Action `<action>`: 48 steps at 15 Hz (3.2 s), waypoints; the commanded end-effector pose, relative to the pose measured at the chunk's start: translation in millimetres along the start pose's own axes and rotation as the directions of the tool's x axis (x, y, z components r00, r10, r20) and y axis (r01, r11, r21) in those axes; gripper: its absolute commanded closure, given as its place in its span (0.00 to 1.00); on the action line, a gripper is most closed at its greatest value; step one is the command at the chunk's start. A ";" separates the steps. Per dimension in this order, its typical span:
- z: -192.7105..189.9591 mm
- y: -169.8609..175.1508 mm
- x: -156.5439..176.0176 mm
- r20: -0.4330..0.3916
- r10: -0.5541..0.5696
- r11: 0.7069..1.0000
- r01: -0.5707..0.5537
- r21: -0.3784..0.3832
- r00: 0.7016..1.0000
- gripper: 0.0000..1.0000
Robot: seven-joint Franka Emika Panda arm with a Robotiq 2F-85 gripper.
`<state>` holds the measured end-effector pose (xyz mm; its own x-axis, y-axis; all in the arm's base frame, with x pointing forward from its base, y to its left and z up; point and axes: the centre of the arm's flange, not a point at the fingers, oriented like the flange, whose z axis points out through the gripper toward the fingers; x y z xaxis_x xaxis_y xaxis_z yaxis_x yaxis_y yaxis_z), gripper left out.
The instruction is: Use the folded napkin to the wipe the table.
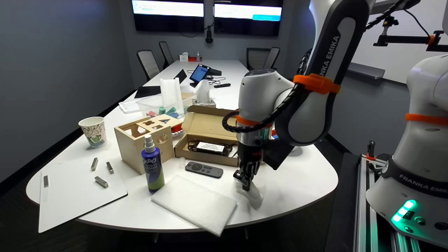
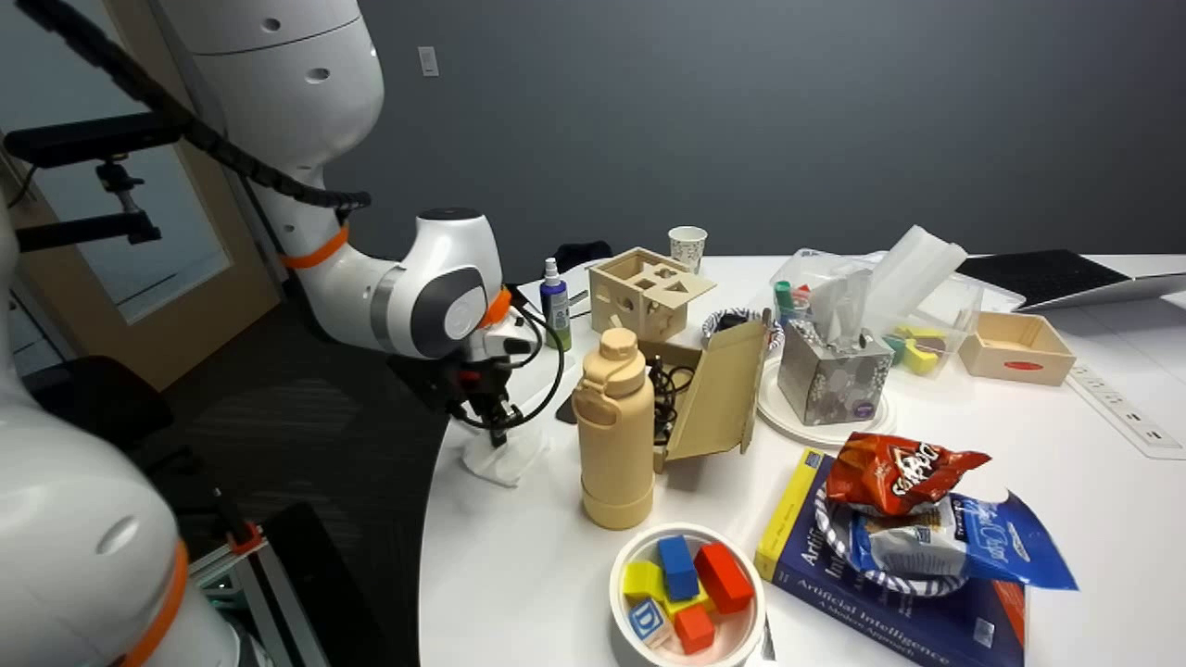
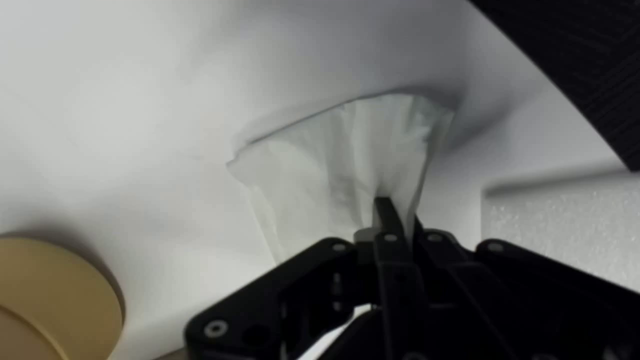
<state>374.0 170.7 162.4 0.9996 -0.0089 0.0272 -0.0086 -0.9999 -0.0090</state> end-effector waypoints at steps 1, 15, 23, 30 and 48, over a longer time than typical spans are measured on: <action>-1.7 -1.5 31.4 -0.074 -0.006 0.999 0.004 -0.035 0.997 1.00; 22.0 28.2 17.0 0.098 0.133 0.977 -0.113 -0.183 0.986 1.00; 28.7 18.4 -20.4 0.159 0.027 0.999 -0.021 -0.038 0.987 1.00; 31.1 -6.9 -4.6 0.064 -0.079 0.996 0.076 0.052 0.995 1.00; 35.6 16.3 24.8 0.173 0.076 0.982 -0.044 -0.186 0.982 1.00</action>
<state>418.4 153.0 141.7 0.9949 -0.0827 -0.0570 -0.0741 -0.9874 0.1402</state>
